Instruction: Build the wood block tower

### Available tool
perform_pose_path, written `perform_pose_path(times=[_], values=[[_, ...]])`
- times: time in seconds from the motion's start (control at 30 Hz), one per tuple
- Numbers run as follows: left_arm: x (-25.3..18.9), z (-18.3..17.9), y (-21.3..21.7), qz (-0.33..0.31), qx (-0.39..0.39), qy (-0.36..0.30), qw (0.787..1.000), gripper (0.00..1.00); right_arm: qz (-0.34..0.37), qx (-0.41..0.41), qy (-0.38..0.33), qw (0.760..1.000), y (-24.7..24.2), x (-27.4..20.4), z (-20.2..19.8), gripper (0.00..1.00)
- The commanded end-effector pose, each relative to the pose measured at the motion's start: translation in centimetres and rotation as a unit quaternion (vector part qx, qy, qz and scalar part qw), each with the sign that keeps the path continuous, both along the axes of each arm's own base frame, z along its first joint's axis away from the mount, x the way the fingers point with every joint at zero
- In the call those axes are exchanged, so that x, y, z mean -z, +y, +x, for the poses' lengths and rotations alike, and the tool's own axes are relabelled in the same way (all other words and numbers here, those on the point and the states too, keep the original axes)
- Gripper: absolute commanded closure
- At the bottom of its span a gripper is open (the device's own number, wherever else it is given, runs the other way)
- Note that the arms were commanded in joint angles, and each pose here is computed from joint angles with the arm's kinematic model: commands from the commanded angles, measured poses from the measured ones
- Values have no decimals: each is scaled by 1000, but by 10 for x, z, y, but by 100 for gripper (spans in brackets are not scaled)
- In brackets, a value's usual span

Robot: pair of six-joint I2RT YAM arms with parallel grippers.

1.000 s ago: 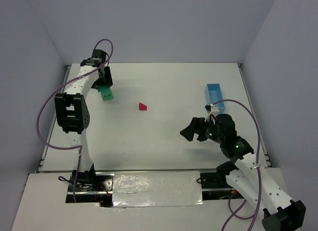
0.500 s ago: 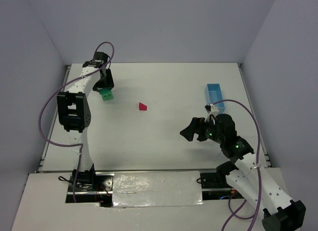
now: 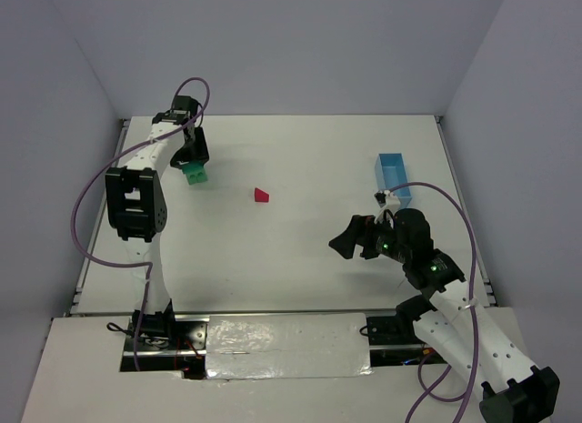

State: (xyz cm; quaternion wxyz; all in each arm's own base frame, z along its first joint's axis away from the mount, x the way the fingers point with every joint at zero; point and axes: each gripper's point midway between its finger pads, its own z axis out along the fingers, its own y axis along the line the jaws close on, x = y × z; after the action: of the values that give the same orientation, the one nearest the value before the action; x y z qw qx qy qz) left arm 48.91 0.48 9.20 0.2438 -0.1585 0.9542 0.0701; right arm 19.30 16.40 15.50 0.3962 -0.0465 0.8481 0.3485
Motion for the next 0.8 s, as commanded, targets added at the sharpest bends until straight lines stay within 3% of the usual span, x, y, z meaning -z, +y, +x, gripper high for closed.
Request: perform_pose_path(times=[0.0, 0.77], values=[[-13, 8, 3, 1, -9, -20, 1000, 40, 5, -9, -18, 1000, 3, -4, 2, 0], [-14, 15, 0, -9, -20, -27, 999, 37, 5, -12, -15, 1000, 4, -2, 2, 0]])
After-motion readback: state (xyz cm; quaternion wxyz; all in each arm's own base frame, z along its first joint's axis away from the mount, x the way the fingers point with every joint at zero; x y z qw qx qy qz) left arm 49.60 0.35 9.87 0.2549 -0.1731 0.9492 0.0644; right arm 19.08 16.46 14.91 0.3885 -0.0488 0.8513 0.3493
